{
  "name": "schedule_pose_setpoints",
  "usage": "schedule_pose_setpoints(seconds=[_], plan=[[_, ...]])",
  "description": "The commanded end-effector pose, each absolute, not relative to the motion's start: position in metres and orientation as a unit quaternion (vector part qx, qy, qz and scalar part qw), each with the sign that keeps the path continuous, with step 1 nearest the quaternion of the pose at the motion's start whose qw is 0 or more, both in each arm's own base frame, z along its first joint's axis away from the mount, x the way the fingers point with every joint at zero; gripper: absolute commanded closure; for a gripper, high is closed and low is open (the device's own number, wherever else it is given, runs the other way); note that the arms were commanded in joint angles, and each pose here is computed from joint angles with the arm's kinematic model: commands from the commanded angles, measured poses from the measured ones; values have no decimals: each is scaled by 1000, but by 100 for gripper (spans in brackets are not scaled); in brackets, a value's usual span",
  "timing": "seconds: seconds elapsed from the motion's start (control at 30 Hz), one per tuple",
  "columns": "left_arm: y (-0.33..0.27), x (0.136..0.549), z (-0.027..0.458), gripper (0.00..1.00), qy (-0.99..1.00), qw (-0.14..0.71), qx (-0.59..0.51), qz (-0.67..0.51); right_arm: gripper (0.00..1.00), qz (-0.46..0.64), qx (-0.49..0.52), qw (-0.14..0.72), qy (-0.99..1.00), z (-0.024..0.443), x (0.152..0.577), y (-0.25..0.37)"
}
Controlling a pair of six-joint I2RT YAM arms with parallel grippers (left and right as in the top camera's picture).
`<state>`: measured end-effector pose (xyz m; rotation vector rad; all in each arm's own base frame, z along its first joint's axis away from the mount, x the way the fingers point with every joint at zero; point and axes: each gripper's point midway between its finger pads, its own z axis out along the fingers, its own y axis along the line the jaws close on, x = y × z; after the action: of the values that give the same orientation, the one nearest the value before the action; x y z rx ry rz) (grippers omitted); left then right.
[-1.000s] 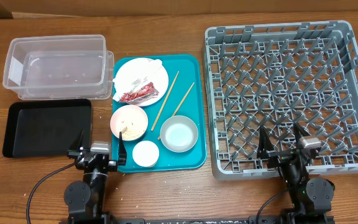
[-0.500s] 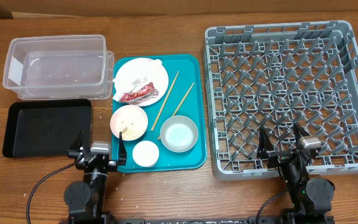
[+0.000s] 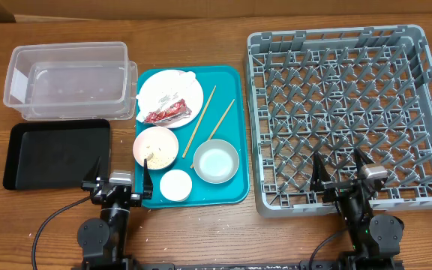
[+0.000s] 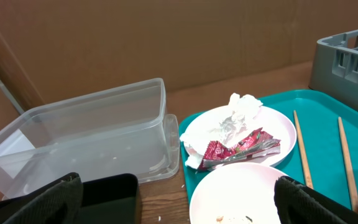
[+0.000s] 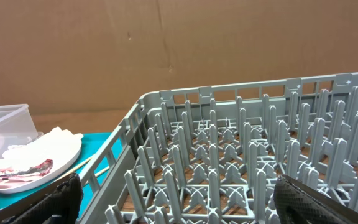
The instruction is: Sort waste into correct bins and load items into the dishwasher
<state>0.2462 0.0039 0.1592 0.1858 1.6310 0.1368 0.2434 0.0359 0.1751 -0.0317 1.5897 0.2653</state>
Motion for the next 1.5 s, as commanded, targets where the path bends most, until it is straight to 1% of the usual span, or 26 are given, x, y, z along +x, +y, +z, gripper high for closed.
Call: schedule_pose_setpoints(seconds=[0.0,0.63,0.83,1.03,1.17,1.3,1.47], plan=[[6,246,159,0,726,680,78,64,0,117,-13,693,711,173,244,35],[5,246,159,0,726,680,79,63,0,116,-13,693,711,173,244,35],[5,246,159,0,726,680,79,63,0,100,4,701,706,176,245,27],[4,246,163,0,719,688,78,59,0,100,3,731,676,197,244,26],[5,246,190,0,682,727,63,52,0,100,2,746,659,208,243,26],[5,245,203,0,662,745,63,56,0,99,3,762,640,221,241,25],[5,241,224,0,634,768,63,62,0,86,12,787,611,254,233,18]])
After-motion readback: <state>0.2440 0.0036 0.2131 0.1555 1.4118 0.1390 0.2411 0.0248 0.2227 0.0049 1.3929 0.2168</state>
